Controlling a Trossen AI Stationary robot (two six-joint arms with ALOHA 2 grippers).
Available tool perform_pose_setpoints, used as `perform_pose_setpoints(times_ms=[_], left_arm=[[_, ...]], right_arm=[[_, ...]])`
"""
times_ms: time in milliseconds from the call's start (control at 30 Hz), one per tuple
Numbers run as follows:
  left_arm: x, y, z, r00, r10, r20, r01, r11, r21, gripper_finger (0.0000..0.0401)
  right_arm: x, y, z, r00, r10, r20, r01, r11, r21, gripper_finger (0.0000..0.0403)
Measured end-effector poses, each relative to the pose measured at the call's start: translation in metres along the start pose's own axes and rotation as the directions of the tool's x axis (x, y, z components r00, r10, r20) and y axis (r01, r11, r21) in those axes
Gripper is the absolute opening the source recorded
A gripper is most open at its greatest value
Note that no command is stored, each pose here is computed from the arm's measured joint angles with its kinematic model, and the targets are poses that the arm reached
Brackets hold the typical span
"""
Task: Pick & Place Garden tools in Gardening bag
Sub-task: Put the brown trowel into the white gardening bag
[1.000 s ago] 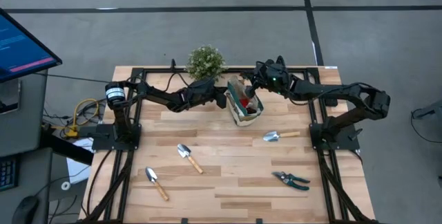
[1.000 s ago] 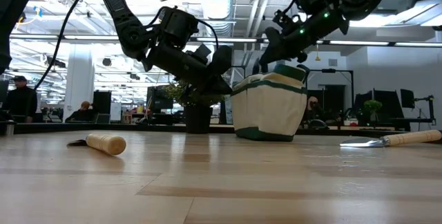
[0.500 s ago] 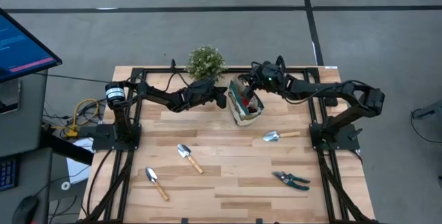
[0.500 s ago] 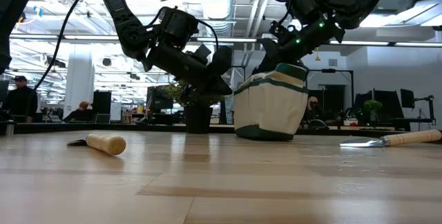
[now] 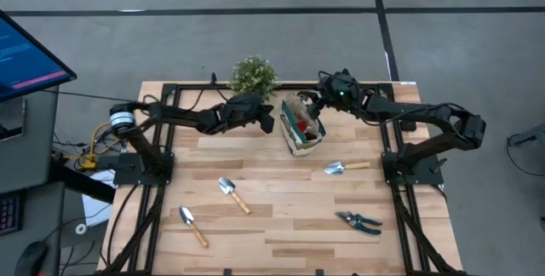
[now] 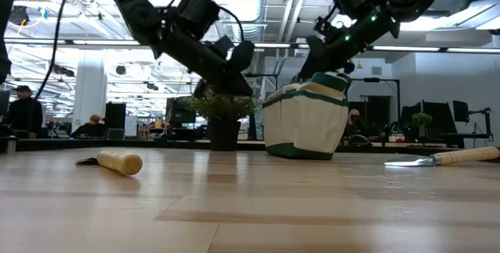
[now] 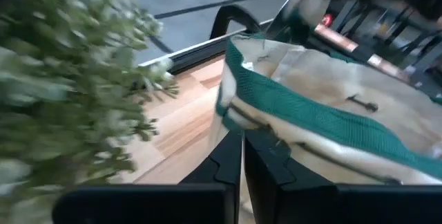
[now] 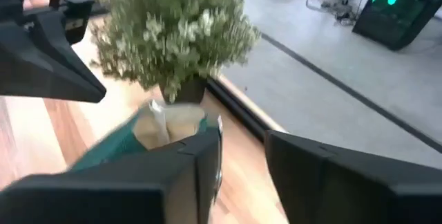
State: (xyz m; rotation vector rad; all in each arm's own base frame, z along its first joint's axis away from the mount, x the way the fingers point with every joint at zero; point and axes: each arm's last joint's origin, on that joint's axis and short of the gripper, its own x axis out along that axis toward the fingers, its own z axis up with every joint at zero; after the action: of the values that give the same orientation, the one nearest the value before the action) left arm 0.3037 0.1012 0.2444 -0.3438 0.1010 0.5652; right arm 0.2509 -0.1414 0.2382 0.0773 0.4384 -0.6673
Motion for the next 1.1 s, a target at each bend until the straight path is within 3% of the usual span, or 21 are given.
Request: perform_pose_setpoints(times_ms=[200,300,433,567,667,767,867,967,1100], left_arm=[[-0.037,-0.003,0.026,0.999,-0.021,-0.028,0.022,0.999,0.026,0.0032],[-0.071,-0.003,0.036,0.985,-0.103,-0.138,0.105,0.994,0.008,0.004],[-0.117,-0.009,0.044,0.933,-0.242,-0.266,0.244,0.969,-0.028,0.0054],[-0.147,-0.022,0.049,0.886,-0.368,-0.281,0.344,0.93,-0.132,0.0078],[-0.158,-0.036,0.043,0.83,-0.458,-0.32,0.384,0.883,-0.268,0.0102],[-0.165,-0.048,0.03,0.763,-0.496,-0.415,0.262,0.824,-0.503,0.0125],[-0.175,-0.059,0.012,0.634,-0.534,-0.559,-0.008,0.718,-0.696,0.0134],[-0.186,-0.075,-0.003,0.506,-0.569,-0.648,-0.243,0.627,-0.74,0.013],[-0.206,-0.097,-0.023,0.361,-0.588,-0.724,-0.484,0.545,-0.685,0.0114]], right_arm=[[-0.024,-0.009,0.021,0.997,-0.015,0.07,0.015,1.0,0.008,0.0158],[-0.044,-0.013,0.034,0.997,-0.022,0.077,0.022,1.0,0.007,0.0173],[-0.067,-0.017,0.046,0.995,-0.044,0.084,0.043,0.999,0.007,0.0185],[-0.078,-0.02,0.046,0.994,-0.076,0.08,0.073,0.996,0.042,0.0187],[-0.079,-0.02,0.044,0.995,-0.081,0.057,0.075,0.993,0.091,0.0183],[-0.078,-0.018,0.041,0.998,-0.064,0.024,0.061,0.99,0.124,0.0178],[-0.074,-0.011,0.036,0.999,-0.042,-0.014,0.043,0.992,0.115,0.0175],[-0.07,-0.006,0.034,0.999,-0.021,-0.032,0.024,0.995,0.101,0.0173],[-0.066,0.001,0.03,0.998,-0.001,-0.063,0.006,0.996,0.083,0.0174]])
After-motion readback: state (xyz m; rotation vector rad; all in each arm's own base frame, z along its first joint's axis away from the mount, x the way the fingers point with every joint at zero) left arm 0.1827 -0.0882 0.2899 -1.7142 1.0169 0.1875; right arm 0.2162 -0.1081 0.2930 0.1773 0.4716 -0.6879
